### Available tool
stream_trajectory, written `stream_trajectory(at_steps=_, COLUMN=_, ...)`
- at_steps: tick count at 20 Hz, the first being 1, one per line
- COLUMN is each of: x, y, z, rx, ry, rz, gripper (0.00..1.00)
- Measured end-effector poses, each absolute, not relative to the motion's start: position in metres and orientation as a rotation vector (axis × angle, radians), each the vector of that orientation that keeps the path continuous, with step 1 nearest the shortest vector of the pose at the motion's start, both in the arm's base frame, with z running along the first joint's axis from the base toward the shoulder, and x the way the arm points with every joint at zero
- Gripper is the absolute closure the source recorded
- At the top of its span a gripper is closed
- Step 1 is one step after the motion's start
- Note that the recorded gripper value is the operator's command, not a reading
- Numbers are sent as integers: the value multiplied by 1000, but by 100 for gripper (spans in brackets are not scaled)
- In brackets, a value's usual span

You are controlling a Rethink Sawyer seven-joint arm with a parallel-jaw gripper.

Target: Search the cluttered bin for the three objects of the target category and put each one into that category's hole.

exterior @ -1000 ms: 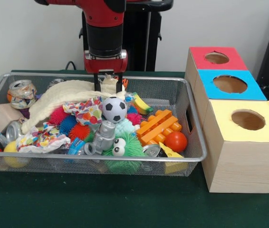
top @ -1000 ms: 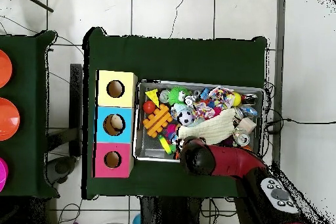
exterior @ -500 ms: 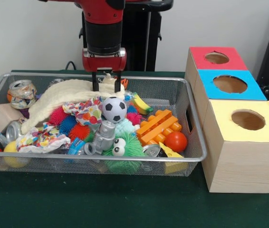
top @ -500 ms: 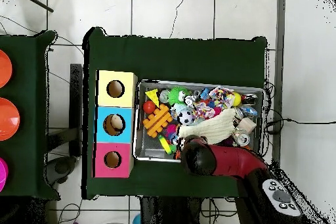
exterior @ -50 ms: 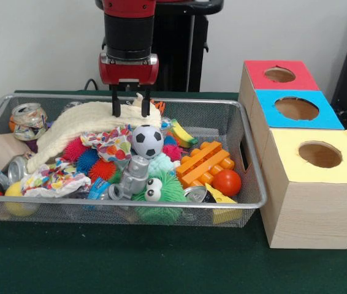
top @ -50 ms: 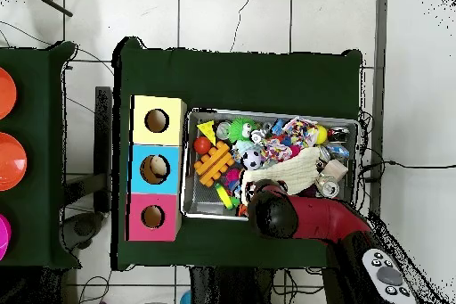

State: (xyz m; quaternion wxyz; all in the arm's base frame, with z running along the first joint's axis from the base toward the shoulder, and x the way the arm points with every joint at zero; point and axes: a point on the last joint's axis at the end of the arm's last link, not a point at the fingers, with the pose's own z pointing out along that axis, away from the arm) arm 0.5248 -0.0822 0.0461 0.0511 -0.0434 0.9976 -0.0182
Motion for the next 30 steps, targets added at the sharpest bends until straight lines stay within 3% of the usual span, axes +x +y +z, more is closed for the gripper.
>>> stream_trajectory(at_steps=20, x=544, y=-41, z=67, rx=-193, ry=2997, rz=-70, gripper=0)
stream_trajectory(at_steps=30, x=541, y=-38, z=60, rx=-187, ry=3013, rz=-59, gripper=0)
